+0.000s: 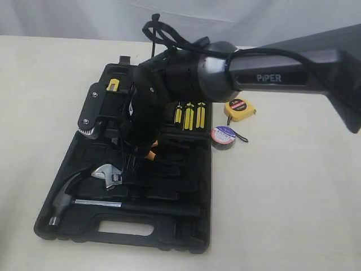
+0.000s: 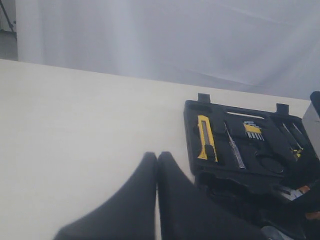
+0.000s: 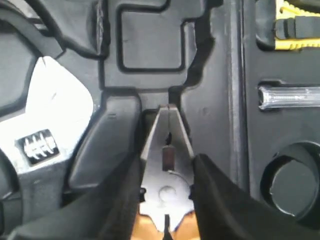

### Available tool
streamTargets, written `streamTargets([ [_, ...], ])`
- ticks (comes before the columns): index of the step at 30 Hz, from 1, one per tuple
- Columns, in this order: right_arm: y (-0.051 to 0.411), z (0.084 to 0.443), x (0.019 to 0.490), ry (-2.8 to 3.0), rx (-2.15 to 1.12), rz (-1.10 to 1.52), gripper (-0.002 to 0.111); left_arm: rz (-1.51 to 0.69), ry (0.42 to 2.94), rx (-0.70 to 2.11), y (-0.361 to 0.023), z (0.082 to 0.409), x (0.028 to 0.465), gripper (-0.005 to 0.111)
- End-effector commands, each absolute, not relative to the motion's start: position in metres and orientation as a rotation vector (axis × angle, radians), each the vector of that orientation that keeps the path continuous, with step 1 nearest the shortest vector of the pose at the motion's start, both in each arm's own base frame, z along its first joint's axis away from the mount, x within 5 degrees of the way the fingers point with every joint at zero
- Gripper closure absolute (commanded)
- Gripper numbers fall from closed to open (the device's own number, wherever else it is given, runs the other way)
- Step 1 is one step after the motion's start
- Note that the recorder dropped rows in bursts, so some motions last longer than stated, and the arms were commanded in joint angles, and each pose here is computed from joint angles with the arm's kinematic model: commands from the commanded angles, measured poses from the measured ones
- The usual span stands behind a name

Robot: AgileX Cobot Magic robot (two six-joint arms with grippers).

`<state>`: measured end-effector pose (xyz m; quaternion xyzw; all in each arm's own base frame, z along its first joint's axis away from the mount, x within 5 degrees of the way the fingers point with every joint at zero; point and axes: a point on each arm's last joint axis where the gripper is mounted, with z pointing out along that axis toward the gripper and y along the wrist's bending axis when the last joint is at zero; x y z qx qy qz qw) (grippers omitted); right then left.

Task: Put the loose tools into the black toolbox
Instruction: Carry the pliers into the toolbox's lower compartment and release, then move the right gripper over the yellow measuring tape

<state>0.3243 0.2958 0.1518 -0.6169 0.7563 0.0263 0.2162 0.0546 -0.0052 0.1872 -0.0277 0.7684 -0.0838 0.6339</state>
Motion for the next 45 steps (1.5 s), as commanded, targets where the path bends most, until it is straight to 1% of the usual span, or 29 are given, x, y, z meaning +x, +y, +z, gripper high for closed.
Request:
streamTargets([
  [1,0.296,0.150,0.320,2.156,-1.696,0.103,0.053,-0.203,1.759,-0.063,-0.006,0.189,0.055,0.107],
  [2,0.296,0.150,0.320,2.156,-1.696,0.103,0.047,-0.203,1.759,-0.063,-0.006,0.189,0.055,0.107],
  [3,0.296,0.150,0.320,2.161,-1.699,0.103,0.046,-0.203,1.759,-0.063,-0.006,0.189,0.055,0.107],
  [6,0.294,0.151,0.318,2.175,-1.713,0.104,0.049,-0.203,1.759,-0.063,-0.006,0.189,0.055,0.107],
  [9,0.294,0.154,0.317,2.174,-1.712,0.104,0.049,-0.203,1.759,-0.063,-0.006,0.189,0.055,0.107],
  [13,0.293,0.170,0.316,2.147,-1.693,0.107,0.050,-0.203,1.759,-0.063,-0.006,0.189,0.055,0.107],
  [15,0.292,0.181,0.315,2.128,-1.676,0.109,0.053,-0.203,1.759,-0.063,-0.006,0.189,0.055,0.107],
  [16,0.291,0.185,0.314,2.125,-1.670,0.110,0.056,-0.203,1.759,-0.063,-0.006,0.189,0.055,0.107],
  [17,0.290,0.190,0.314,2.122,-1.661,0.112,0.063,-0.203,1.759,-0.063,-0.006,0.189,0.055,0.107],
  [18,0.289,0.195,0.312,2.119,-1.661,0.113,0.072,-0.203,1.759,-0.063,-0.006,0.189,0.055,0.107],
  [21,0.287,0.202,0.309,2.135,-1.663,0.117,0.104,-0.203,1.759,-0.063,-0.006,0.189,0.055,0.107],
  [22,0.286,0.202,0.308,2.154,-1.659,0.120,0.108,-0.203,1.759,-0.063,-0.006,0.189,0.055,0.107],
  [27,0.272,0.206,0.310,2.248,-1.633,0.117,0.108,-0.203,1.759,-0.063,-0.006,0.189,0.055,0.107],
  [30,0.253,0.217,0.318,2.346,-1.514,0.122,0.108,-0.203,1.759,-0.063,-0.006,0.189,0.055,0.107],
  [31,0.246,0.222,0.321,2.380,-1.457,0.126,0.108,-0.203,1.759,-0.063,-0.006,0.189,0.055,0.107],
  [32,0.234,0.229,0.326,2.461,-1.314,0.143,0.108,-0.203,1.759,-0.063,-0.006,0.189,0.055,0.107],
  [35,0.200,0.245,0.338,2.592,-1.032,0.162,0.108,-0.203,1.759,-0.063,-0.006,0.189,0.055,0.107],
  [38,0.163,0.260,0.344,2.676,-0.881,0.149,0.108,-0.203,1.759,-0.063,-0.006,0.189,0.055,0.107],
  [41,0.131,0.267,0.346,2.758,-0.735,0.137,0.108,-0.203,1.759,-0.063,-0.006,0.189,0.055,0.107],
  [45,0.106,0.266,0.350,2.816,-0.582,0.131,0.108,-0.203,1.759,-0.063,-0.006,0.189,0.055,0.107],
])
